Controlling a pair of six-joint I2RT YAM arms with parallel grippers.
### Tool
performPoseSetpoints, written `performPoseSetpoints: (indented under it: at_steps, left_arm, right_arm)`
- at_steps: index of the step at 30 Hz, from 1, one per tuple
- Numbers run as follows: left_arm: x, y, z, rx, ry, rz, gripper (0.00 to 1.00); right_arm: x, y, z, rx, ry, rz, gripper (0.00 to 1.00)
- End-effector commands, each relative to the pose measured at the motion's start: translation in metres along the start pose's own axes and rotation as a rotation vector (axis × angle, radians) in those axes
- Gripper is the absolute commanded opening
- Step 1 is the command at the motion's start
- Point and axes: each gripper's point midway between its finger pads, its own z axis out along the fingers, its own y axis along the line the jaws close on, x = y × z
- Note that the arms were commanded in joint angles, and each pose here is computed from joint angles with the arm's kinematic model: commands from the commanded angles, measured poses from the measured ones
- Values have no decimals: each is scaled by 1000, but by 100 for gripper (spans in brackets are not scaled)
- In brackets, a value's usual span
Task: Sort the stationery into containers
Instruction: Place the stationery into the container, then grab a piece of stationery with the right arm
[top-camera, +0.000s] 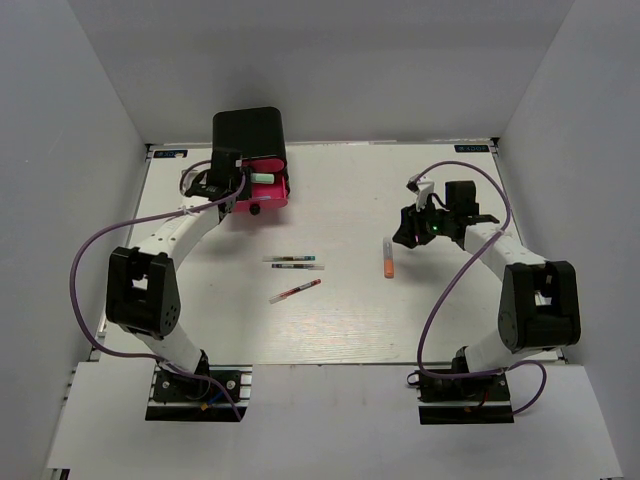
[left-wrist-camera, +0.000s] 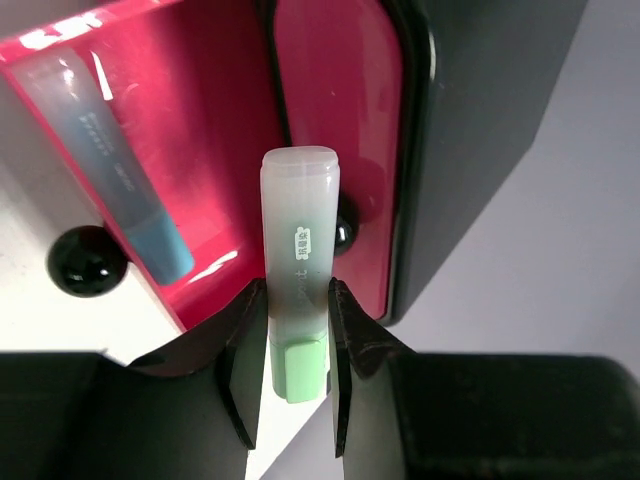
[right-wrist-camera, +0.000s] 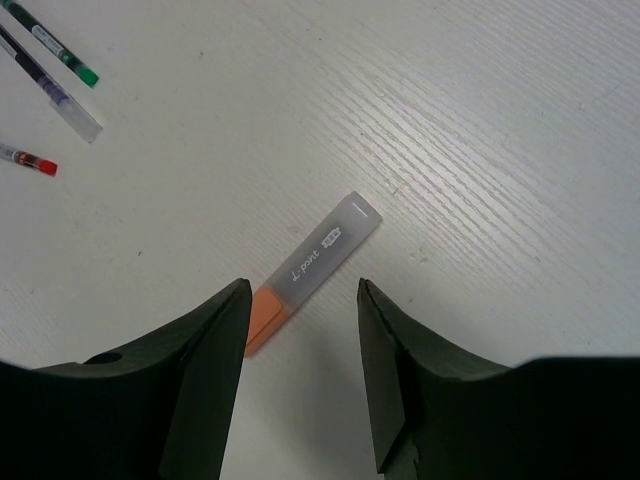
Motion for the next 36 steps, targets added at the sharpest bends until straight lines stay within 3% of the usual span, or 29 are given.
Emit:
performPoseSetpoints:
  at_steps: [1, 8, 12, 20, 23, 26, 28, 32, 33, 36]
  left_arm:
    - [-9, -14, -7, 13, -22, -21, 12]
    - [-13, -8, -2, -8, -32, -20, 48]
    - [-12, -13, -1, 3, -31, -24, 59]
    - [-11, -43, -24, 96, -5, 53, 63]
    - [-6, -59, -52, 170, 16, 186, 63]
    - [-7, -64, -86, 284, 47, 352, 69]
    - [-5, -34, -92, 293, 83, 471, 77]
    - [-21, 11, -121, 305, 76, 573, 87]
    - [-26, 41, -117, 246, 76, 589, 89]
    - [-44, 71, -135, 239, 34, 584, 93]
  right_arm:
    - [-2, -5, 1, 14, 1, -17, 53]
    - [6, -17, 6, 74, 62, 10, 54]
    - [12, -16, 10, 77, 91, 20, 56]
    - [21, -12, 16, 95, 154, 22, 56]
    - [25, -8, 19, 99, 183, 39, 56]
    - [30, -7, 26, 121, 212, 51, 57]
    - [32, -7, 31, 143, 226, 54, 59]
    - [40, -7, 44, 164, 269, 73, 63]
    - [44, -8, 49, 173, 287, 71, 63]
    - [47, -11, 56, 207, 312, 65, 63]
